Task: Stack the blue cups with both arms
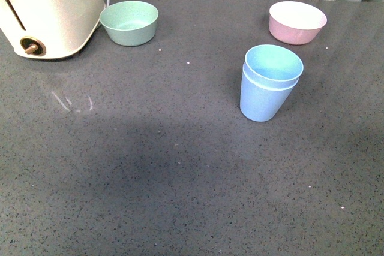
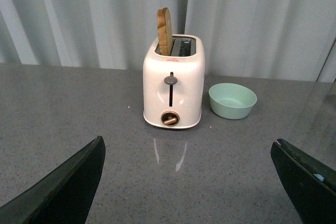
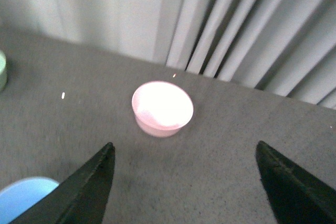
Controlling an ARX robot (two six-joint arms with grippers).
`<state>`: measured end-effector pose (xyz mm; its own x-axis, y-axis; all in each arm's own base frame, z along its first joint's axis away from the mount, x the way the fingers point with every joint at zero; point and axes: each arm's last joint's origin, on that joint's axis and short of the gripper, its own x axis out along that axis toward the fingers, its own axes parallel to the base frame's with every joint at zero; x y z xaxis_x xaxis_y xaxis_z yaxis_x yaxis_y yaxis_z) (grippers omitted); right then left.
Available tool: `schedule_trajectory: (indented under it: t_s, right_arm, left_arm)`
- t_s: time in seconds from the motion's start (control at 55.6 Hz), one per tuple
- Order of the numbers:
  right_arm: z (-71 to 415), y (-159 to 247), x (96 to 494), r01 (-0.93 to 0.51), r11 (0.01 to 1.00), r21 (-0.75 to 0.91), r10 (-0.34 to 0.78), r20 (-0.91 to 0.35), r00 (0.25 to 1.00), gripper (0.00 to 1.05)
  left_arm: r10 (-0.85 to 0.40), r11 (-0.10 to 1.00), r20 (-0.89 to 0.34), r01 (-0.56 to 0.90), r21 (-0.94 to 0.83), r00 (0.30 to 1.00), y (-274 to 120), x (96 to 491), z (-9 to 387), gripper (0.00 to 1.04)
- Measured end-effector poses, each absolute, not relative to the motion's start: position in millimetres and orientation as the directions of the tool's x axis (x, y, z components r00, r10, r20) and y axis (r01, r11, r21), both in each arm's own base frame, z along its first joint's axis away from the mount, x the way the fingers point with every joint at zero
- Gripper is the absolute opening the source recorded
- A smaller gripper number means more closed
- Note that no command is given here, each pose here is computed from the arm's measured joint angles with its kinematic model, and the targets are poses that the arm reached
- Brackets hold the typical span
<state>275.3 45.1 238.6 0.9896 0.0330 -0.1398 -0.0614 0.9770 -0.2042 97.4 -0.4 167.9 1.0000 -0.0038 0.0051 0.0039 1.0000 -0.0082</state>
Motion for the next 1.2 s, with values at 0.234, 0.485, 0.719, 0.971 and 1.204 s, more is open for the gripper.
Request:
schedule_trajectory:
  t_s: [0.234, 0.485, 0.719, 0.971, 1.204]
  right_arm:
    - [217.1, 23.9, 226.8, 0.002, 1.0, -0.025, -0.002, 0.003, 1.0, 0.32]
    - [192.2, 11.5, 185.6, -0.002, 1.0, -0.011, 0.002, -0.006, 1.0, 0.02]
    - [181.2, 0.6, 163.2, -0.005, 1.0, -0.01, 0.005, -0.01, 1.0, 0.02]
    - [173.7, 0.3, 143.4, -0.002, 1.0, -0.01, 0.002, -0.01, 1.0, 0.02]
    - [171.6, 0.2, 133.2, -0.002, 1.0, -0.01, 0.002, 0.014, 1.0, 0.02]
  left_arm:
    - [-0.004, 1.0, 0.005, 0.004, -0.008, 1.0, -0.4, 97.4, 167.9, 0.96]
    - [-0.004, 1.0, 0.005, 0.004, -0.008, 1.0, -0.4, 97.4, 167.9, 0.96]
    - [-0.004, 1.0, 0.005, 0.004, -0.008, 1.0, -0.4, 97.4, 167.9, 0.96]
    - [-0.004, 1.0, 0.005, 0.004, -0.008, 1.0, -0.4, 97.4, 167.9, 0.96]
    - [-0.004, 1.0, 0.005, 0.004, -0.008, 1.0, -0.4, 97.4, 167.8, 0.96]
